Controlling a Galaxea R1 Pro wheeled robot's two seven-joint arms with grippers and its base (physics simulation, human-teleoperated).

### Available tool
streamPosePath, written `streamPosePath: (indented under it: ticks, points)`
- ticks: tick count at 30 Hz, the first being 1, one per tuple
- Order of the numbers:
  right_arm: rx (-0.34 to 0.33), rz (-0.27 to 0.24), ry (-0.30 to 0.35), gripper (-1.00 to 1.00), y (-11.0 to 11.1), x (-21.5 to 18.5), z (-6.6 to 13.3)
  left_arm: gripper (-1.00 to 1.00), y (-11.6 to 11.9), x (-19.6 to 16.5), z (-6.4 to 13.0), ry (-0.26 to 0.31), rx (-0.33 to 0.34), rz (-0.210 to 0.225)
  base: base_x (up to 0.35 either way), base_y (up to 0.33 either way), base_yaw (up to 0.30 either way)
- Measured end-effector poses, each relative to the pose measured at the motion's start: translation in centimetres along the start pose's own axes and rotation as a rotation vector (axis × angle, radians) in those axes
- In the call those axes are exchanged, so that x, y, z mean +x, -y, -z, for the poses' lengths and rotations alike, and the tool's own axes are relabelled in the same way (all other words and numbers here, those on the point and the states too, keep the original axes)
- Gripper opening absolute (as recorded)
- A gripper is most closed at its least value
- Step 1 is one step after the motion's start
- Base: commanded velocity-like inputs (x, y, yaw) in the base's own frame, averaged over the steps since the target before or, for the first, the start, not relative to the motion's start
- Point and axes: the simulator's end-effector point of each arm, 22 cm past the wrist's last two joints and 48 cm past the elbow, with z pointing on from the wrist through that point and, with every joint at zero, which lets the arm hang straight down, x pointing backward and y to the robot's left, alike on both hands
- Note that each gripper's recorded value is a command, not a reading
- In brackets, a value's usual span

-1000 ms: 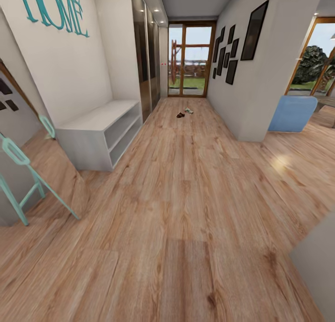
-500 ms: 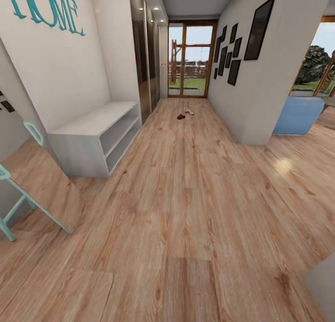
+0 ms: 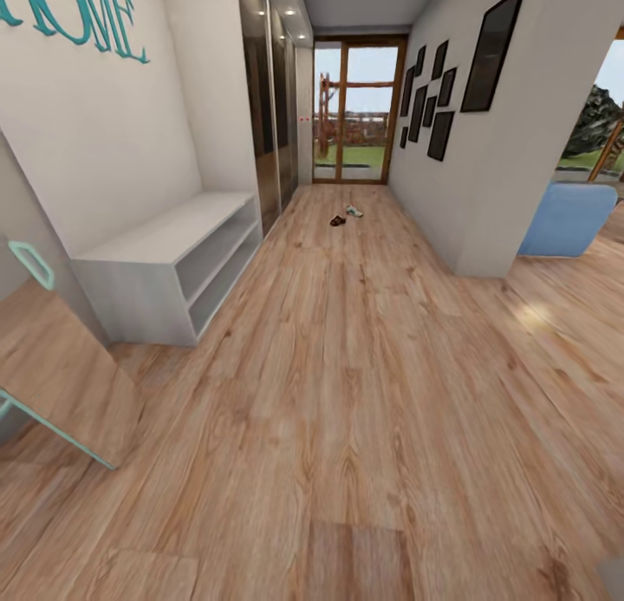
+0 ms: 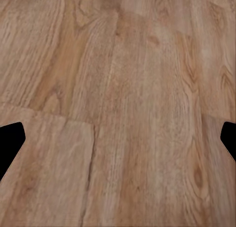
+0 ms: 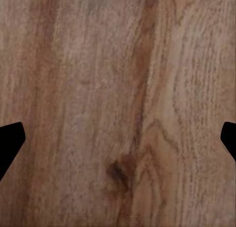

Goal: Pick up the two gym shoes and the two sandals from the corridor floor and place them onto the hallstand (shoe rack) in the corridor, making sure they are on the rack and not on the floor. Arrange them so the two gym shoes are next to each other and the two sandals are next to each other.

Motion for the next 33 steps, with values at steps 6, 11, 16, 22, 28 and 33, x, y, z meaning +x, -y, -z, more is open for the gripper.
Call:
streamPosePath:
  ticks: [6,11,16,22,28,33]
  points:
    - [0.000,0.000,0.000,1.00,0.00,0.00,0.00,1.00,0.00,0.00,0.00,0.000,0.000,0.000,0.337,0.000,0.000]
    - [0.000,0.000,0.000,1.00,0.00,0.00,0.00,1.00,-0.01,-0.01,0.01,0.000,0.000,0.000,0.337,0.000,0.000]
    - [0.000,0.000,0.000,1.00,0.00,0.00,0.00,1.00,-0.05,-0.03,0.02,0.000,0.000,-0.001,0.337,0.000,0.000]
    - [0.000,0.000,0.000,1.00,0.00,0.00,0.00,1.00,-0.05,-0.03,0.02,0.000,0.000,-0.001,0.337,0.000,0.000]
    - [0.000,0.000,0.000,1.00,0.00,0.00,0.00,1.00,-0.05,-0.03,0.02,0.000,-0.001,-0.001,0.337,0.000,0.000]
    - [0.000,0.000,0.000,1.00,0.00,0.00,0.00,1.00,-0.06,-0.03,0.02,0.000,-0.001,-0.001,0.337,0.000,0.000]
